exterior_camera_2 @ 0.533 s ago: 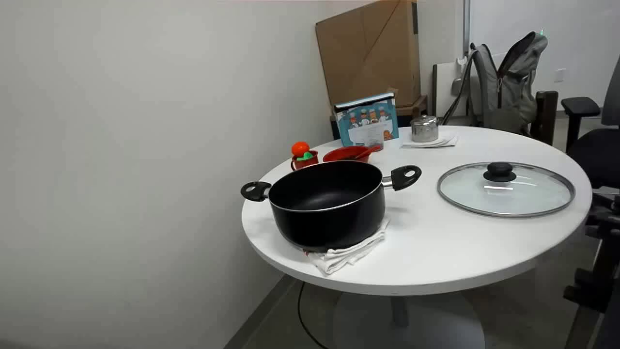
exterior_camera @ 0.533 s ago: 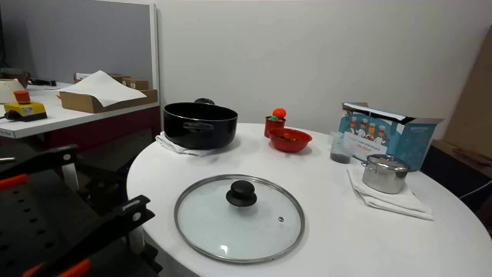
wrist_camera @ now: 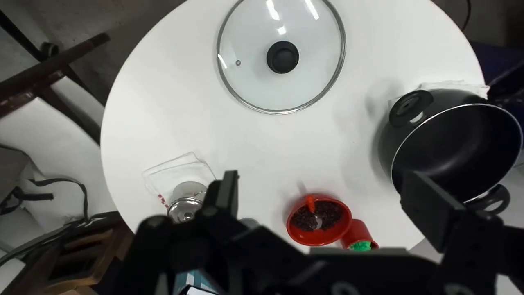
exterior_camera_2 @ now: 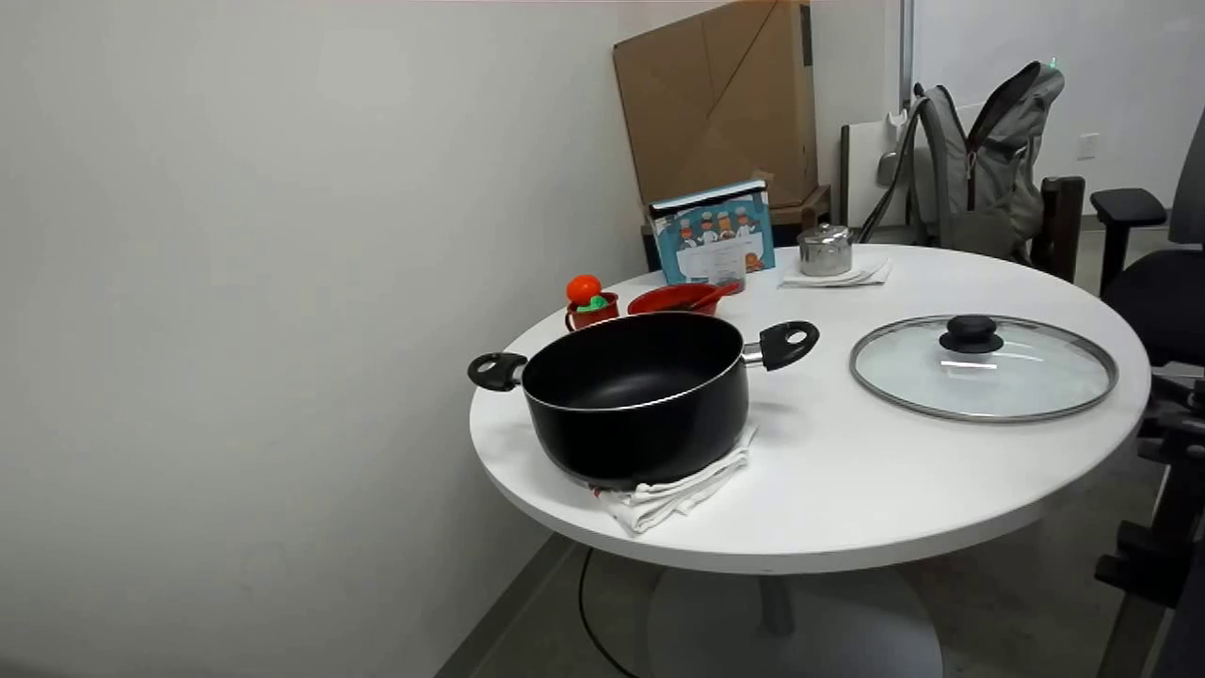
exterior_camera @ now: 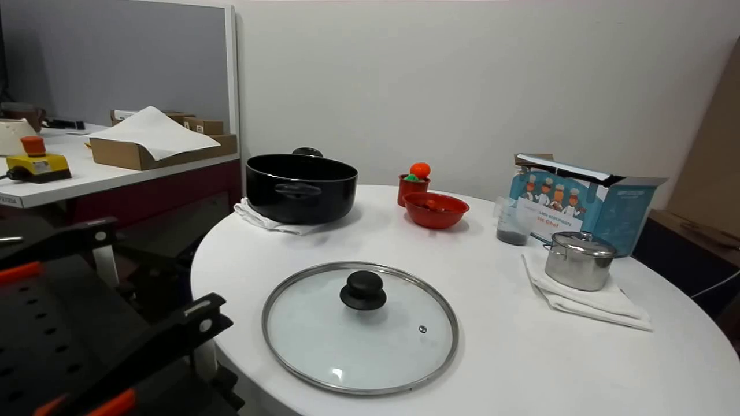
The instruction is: Move the lid on the table away from the black pot
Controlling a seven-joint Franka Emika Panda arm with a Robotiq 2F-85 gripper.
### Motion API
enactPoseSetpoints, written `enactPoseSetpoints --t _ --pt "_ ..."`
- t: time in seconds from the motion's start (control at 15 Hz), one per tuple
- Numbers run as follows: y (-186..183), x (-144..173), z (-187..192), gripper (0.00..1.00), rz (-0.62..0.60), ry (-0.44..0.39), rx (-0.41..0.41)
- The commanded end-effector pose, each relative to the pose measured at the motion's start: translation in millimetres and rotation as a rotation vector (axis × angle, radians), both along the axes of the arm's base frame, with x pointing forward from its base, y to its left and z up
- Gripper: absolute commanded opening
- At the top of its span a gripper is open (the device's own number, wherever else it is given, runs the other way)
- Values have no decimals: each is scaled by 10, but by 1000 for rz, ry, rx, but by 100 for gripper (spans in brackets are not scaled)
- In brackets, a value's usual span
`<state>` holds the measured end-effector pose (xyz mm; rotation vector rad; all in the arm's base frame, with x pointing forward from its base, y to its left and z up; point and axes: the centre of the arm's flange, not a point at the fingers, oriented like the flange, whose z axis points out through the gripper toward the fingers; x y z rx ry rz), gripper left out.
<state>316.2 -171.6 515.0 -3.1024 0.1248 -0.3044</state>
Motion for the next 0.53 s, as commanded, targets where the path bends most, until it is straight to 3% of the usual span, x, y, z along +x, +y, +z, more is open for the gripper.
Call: enactPoseSetpoints --t 0.0,0.13,0.47 --pt "-92 196 -245 100 -69 -27 -37" --pt "-202 332 -448 100 -126 -28 -29" --pt "-360 526 -1034 100 -187 90 -8"
